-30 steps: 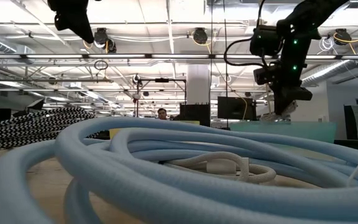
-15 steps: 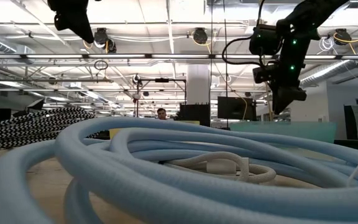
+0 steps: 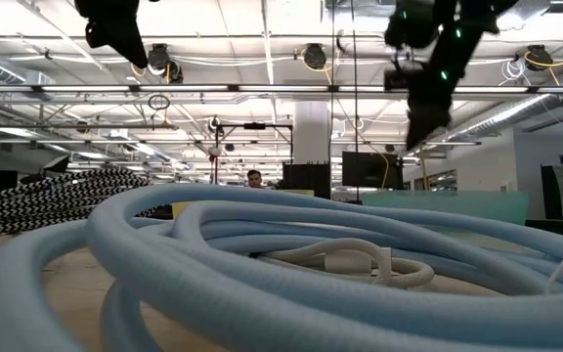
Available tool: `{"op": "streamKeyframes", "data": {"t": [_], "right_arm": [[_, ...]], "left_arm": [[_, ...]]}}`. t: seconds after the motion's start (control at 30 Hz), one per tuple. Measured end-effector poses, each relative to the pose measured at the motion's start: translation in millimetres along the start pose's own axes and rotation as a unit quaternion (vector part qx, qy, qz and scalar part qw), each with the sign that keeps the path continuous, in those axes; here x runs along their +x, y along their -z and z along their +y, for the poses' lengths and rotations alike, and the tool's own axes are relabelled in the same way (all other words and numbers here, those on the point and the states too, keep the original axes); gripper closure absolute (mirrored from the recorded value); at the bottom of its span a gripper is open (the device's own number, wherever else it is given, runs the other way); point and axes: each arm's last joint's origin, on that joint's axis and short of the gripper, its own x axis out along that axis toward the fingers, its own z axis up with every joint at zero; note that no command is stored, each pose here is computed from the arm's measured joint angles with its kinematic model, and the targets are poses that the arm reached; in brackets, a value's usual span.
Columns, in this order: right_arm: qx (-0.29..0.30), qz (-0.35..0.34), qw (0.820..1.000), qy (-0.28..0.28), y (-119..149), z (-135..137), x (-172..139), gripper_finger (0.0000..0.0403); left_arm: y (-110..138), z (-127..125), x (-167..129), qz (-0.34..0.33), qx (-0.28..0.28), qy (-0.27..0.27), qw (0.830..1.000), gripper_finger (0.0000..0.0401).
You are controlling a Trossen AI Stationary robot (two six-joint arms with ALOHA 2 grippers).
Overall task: Pick & Place USB Port
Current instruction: Put the white charger cable into the yellow bin
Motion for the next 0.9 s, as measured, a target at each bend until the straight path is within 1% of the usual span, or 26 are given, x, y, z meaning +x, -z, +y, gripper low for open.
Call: {"op": "streamKeyframes", "data": {"t": [0.07, 0.13, 0.2, 0.27, 0.33, 0.4, 0.47, 0.5, 0.57, 0.63, 0.7, 0.8, 0.87, 0.9], "right_arm": [[0.038, -0.040, 0.998, -0.036, -17.1, 0.8, -20.3, 0.0237], [0.069, -0.093, 0.988, -0.102, -34.9, 4.2, -42.8, 0.0238], [0.097, -0.146, 0.970, -0.168, -50.6, 10.5, -66.2, 0.0238], [0.115, -0.197, 0.950, -0.213, -63.6, 19.4, -88.9, 0.0238], [0.121, -0.241, 0.931, -0.245, -73.6, 30.9, -109.4, 0.0238], [0.112, -0.269, 0.917, -0.271, -79.2, 46.4, -124.9, 0.0238], [0.103, -0.282, 0.907, -0.296, -83.8, 63.4, -133.5, 0.0238], [0.095, -0.280, 0.905, -0.307, -84.7, 72.9, -135.4, 0.0238], [0.070, -0.258, 0.911, -0.314, -83.8, 92.0, -132.3, 0.0238], [0.039, -0.220, 0.926, -0.304, -80.9, 110.9, -122.9, 0.0238], [-0.001, -0.163, 0.945, -0.285, -74.4, 127.9, -108.3, 0.0238], [-0.056, -0.058, 0.965, -0.250, -62.6, 147.8, -81.0, 0.0238], [-0.080, -0.004, 0.970, -0.228, -55.7, 159.2, -61.3, 0.0238], [-0.083, 0.010, 0.971, -0.225, -54.1, 164.3, -52.5, 0.0238]], "left_arm": [[0.0, 0.0, 0.0, 0.000, 0.000, 0.000, 1.000, 0.0377], [0.0, 0.0, 0.0, 0.000, 0.003, 0.000, 1.000, 0.0377], [0.0, 0.0, 0.0, 0.000, 0.004, 0.000, 1.000, 0.0377], [0.0, 0.1, 0.0, 0.000, 0.004, 0.000, 1.000, 0.0377], [0.3, 0.1, 0.7, 0.000, 0.004, -0.001, 1.000, 0.0377], [2.5, 1.2, 4.2, 0.007, 0.004, -0.005, 1.000, 0.0377], [5.6, 3.4, 9.6, 0.017, 0.002, -0.010, 1.000, 0.0377], [7.6, 4.5, 12.8, 0.025, 0.001, -0.010, 1.000, 0.0377], [11.8, 7.0, 19.9, 0.039, -0.002, -0.009, 0.999, 0.0377], [16.2, 8.7, 27.8, 0.051, -0.005, -0.005, 0.999, 0.0377], [18.0, 8.4, 35.5, 0.051, -0.012, 0.013, 0.999, 0.0377], [21.3, 7.4, 43.8, 0.054, -0.016, 0.037, 0.998, 0.0377], [21.4, 5.7, 47.6, 0.048, -0.019, 0.054, 0.997, 0.0377], [21.9, 5.1, 49.2, 0.047, -0.020, 0.060, 0.997, 0.0377]]}}
